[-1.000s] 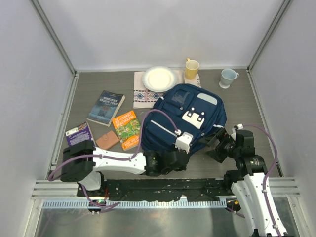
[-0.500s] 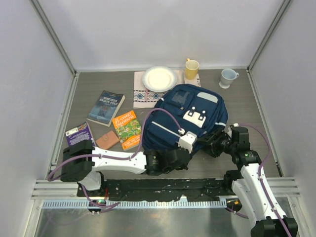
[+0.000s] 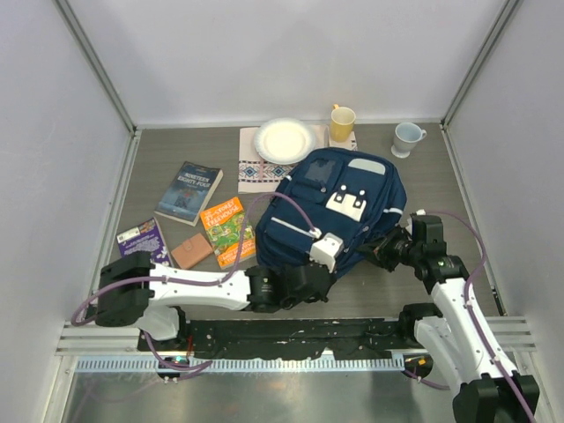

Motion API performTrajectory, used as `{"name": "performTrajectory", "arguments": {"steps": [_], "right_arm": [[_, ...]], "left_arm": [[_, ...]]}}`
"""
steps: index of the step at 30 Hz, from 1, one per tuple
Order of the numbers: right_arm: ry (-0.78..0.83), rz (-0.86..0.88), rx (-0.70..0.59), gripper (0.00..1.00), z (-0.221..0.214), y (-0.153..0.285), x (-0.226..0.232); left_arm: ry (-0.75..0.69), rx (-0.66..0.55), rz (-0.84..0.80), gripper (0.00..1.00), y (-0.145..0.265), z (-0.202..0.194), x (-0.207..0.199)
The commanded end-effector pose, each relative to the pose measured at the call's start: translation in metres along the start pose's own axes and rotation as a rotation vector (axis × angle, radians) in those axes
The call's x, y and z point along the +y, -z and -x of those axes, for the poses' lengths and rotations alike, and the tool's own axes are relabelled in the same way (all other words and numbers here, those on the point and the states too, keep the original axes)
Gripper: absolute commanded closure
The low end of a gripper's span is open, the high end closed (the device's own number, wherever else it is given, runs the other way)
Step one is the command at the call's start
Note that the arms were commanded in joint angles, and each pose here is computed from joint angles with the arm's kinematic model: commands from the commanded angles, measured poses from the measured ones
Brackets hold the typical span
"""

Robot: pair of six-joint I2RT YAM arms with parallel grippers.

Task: Pack the student bag
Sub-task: Unzip the student bag at the center of the board.

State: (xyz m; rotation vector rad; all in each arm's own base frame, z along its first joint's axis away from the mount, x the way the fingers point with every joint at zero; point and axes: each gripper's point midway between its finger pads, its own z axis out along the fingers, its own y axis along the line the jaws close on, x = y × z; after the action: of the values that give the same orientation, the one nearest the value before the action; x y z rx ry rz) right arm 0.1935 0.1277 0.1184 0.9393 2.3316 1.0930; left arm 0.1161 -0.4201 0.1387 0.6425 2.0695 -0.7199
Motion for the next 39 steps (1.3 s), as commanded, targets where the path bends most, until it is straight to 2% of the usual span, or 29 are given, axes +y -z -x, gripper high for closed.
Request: {"name": "performTrajectory", "arguments": {"steps": [1,5,11,16,21,24,27,29,33,35,36,38,39], "right_arm": [[0.127,-0.003,-0.251,0.99,0.058,0.011,0.032],[0.179,-0.039,-0.302,0.99,0.075,0.014,0.038],[0.306,-0.082,-0.368,0.99,0.09,0.025,0.043],[0.434,-0.084,-0.374,0.99,0.093,0.034,0.051],[0.539,0.047,-0.321,0.99,0.085,0.034,0.084],[0.615,0.039,-0.323,0.99,0.09,0.037,0.091],[0.637,-0.007,-0.246,0.99,0.092,0.023,0.087],[0.608,-0.072,-0.25,0.99,0.103,0.013,0.078],[0.584,-0.08,-0.217,0.98,0.107,-0.007,0.07],[0.556,-0.133,-0.2,0.94,0.112,-0.015,0.06],[0.544,-0.196,-0.208,0.83,0.115,-0.013,0.049],[0.55,-0.254,-0.246,0.68,0.124,-0.009,0.042],[0.547,-0.302,-0.285,0.5,0.131,-0.003,0.036]], "left_arm": [[0.02,0.051,0.096,1.0,0.03,-0.021,0.037],[0.055,0.104,0.178,1.0,0.049,-0.056,0.074],[0.054,0.133,0.232,1.0,0.068,-0.074,0.1],[0.031,0.163,0.125,1.0,0.065,-0.078,0.077],[-0.008,0.157,0.057,1.0,0.059,-0.08,0.052],[-0.027,0.138,0.038,1.0,0.053,-0.074,0.037],[-0.029,0.118,0.014,1.0,0.045,-0.067,0.025],[-0.022,0.091,0.026,1.0,0.04,-0.058,0.02],[-0.016,0.06,-0.002,1.0,0.029,-0.046,0.004],[-0.003,0.056,-0.038,1.0,0.022,-0.042,-0.011],[-0.002,0.063,-0.049,1.0,0.019,-0.042,-0.015],[-0.001,0.084,-0.075,1.0,0.013,-0.047,-0.026],[0.004,0.089,-0.081,1.0,0.01,-0.047,-0.029]]}}
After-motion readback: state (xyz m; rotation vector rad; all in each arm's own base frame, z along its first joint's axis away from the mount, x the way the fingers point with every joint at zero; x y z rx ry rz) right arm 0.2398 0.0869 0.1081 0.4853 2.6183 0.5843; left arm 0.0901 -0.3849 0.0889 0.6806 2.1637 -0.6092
